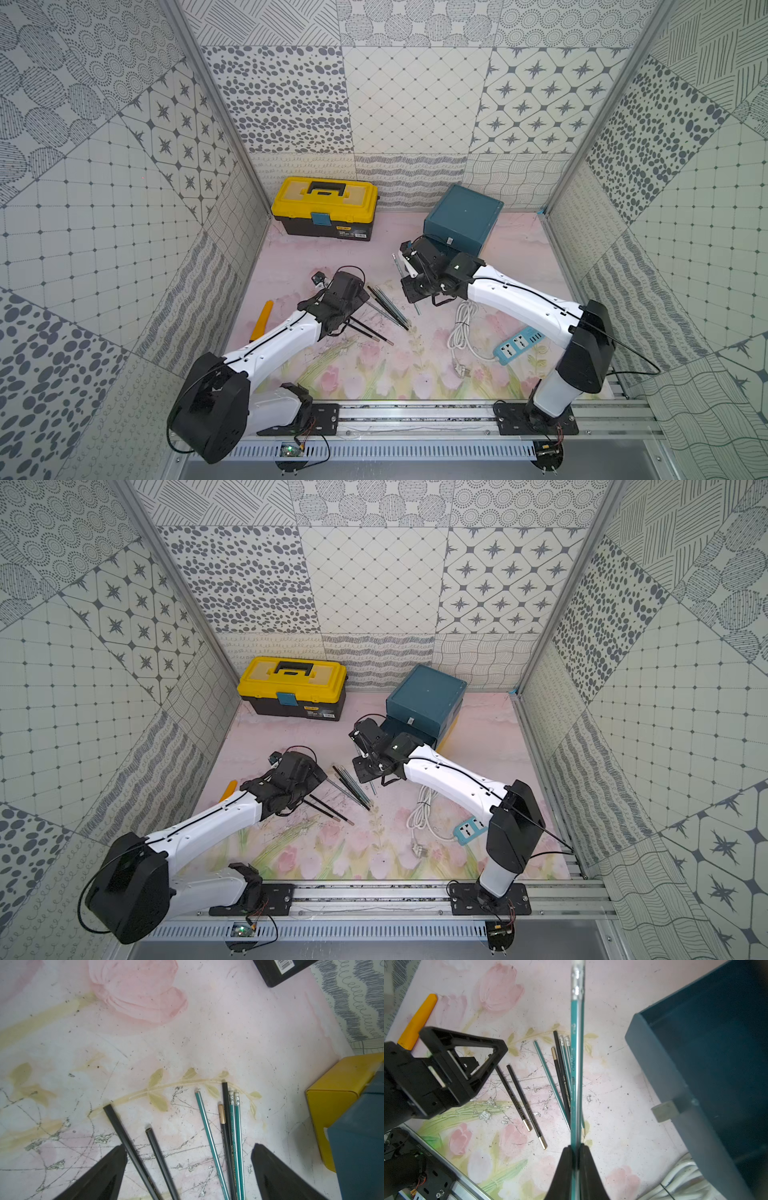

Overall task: Please place the pencils in the drawer according to their color
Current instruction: Place the pencil in the drawer, then pick up the pencil from the center of the board, then place the pencil in the drawer.

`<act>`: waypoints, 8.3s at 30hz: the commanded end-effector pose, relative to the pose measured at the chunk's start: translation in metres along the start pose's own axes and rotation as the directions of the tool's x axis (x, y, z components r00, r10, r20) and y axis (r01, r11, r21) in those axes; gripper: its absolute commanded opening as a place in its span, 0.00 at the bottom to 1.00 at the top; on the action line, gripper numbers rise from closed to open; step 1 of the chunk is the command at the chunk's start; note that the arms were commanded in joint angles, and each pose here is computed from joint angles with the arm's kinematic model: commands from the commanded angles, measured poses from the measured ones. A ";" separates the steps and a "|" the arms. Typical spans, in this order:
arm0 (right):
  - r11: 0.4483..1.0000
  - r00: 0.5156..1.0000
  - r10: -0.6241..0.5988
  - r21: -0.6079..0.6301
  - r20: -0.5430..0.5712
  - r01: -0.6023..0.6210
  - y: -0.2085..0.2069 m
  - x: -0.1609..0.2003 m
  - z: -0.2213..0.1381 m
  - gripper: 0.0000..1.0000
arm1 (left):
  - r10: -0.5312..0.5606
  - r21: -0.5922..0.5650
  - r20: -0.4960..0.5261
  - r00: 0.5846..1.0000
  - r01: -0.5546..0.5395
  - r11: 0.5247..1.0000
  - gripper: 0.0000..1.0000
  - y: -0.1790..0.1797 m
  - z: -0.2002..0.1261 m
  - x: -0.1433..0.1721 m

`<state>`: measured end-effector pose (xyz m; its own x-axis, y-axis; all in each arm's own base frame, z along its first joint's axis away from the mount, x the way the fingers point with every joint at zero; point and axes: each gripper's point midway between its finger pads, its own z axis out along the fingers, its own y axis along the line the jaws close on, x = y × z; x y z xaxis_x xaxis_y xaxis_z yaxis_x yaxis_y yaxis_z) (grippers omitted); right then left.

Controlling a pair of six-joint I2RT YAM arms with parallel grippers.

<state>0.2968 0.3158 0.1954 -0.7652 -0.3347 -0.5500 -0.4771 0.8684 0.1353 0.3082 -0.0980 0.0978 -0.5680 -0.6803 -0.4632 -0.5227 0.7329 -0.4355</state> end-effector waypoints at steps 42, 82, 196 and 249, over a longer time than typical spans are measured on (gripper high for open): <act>0.959 0.991 -0.119 0.254 -0.059 0.130 -0.123 -0.017 0.022 0.00 | -0.020 -0.010 0.001 1.000 0.020 1.000 0.99 0.006 0.000 0.000; 0.967 0.989 -0.086 0.229 -0.120 0.112 -0.113 -0.002 0.024 0.27 | -0.027 0.002 0.001 1.000 0.027 1.000 0.99 0.001 0.001 -0.001; 0.967 0.810 -0.232 -0.040 -0.539 0.250 0.061 0.145 0.162 0.00 | -0.297 -0.043 0.059 0.953 0.300 0.953 0.99 0.073 -0.004 -0.001; 0.956 0.988 -0.152 0.258 0.027 0.140 -0.049 -0.058 -0.017 0.00 | -0.295 -0.029 0.036 0.955 0.296 0.955 0.99 0.064 0.000 0.000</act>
<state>0.3451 0.3063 0.2125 -0.6996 -0.4652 -0.5424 -0.4873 0.8658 -0.1139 0.2695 -0.0469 0.0654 -0.3645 -0.8621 -0.3519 -0.6992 0.5030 -0.5080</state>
